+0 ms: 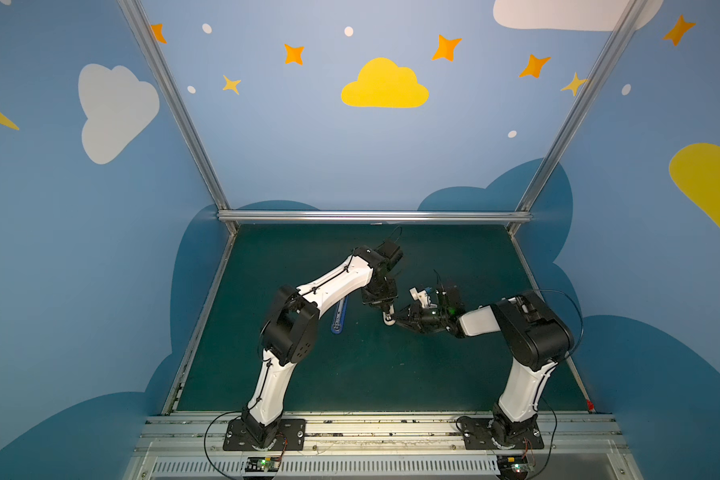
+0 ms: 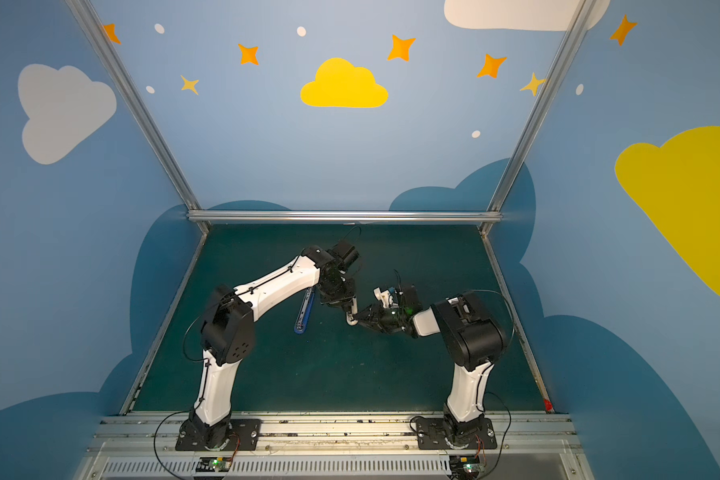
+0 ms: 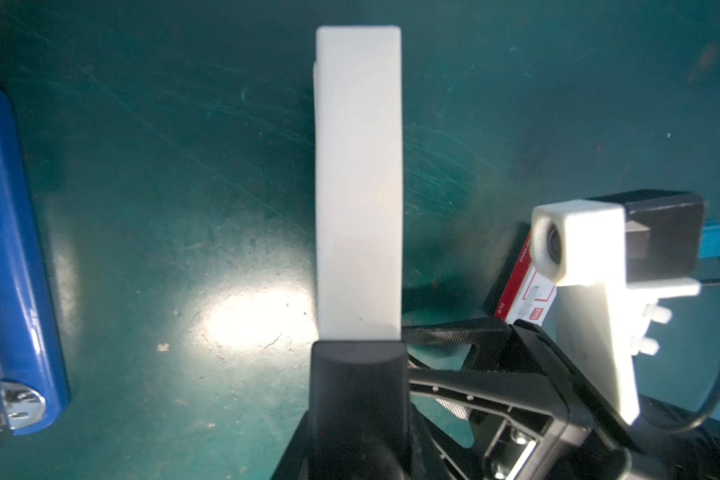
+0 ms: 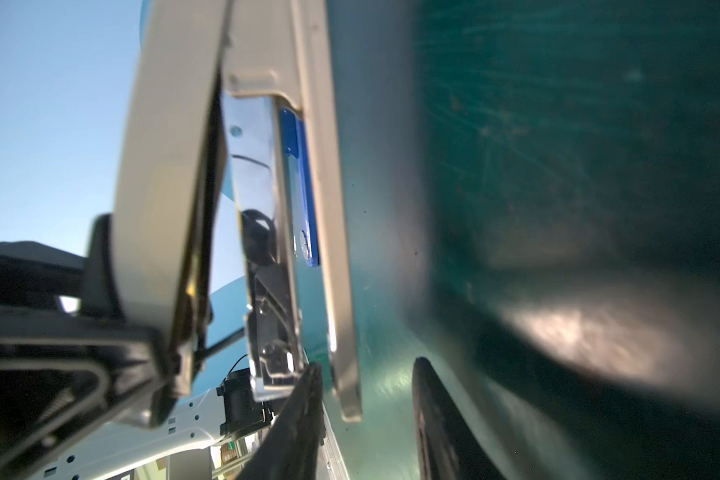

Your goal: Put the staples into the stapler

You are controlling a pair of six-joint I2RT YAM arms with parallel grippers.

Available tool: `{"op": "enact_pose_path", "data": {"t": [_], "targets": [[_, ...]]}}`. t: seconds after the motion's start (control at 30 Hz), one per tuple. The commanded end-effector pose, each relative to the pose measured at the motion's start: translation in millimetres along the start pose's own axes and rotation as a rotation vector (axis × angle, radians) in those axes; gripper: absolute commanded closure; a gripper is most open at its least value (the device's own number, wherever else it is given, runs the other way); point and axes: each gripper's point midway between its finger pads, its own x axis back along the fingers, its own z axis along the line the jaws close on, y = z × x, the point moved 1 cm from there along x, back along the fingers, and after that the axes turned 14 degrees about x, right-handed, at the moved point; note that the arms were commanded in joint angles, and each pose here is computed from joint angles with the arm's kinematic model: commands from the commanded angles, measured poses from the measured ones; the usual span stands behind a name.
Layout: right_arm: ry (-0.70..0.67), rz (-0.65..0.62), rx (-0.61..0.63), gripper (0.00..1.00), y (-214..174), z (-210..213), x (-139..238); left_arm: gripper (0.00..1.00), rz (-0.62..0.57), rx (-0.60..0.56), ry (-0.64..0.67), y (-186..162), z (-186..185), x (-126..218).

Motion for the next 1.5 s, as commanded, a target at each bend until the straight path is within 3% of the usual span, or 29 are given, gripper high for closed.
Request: {"op": "enact_pose_path", "data": {"t": [0.0, 0.1, 0.37, 0.87, 1.47], "targets": [[0.048, -0.007, 0.030, 0.64, 9, 10, -3, 0.96, -0.007, 0.020, -0.097, 1, -16, 20], [0.052, 0.001, 0.027, 0.70, 9, 9, -7, 0.96, 0.003, 0.035, -0.115, 1, -18, 21], [0.046, 0.041, -0.011, 1.00, -4, -5, -16, 0.96, 0.003, 0.054, -0.127, 11, -17, 27], [0.032, 0.111, -0.063, 1.00, -29, -26, -18, 0.96, -0.072, 0.005, -0.072, 91, -22, 62], [0.095, 0.233, -0.099, 1.00, -60, -34, -15, 0.96, -0.120, 0.171, -0.220, 181, -11, 54]]}}
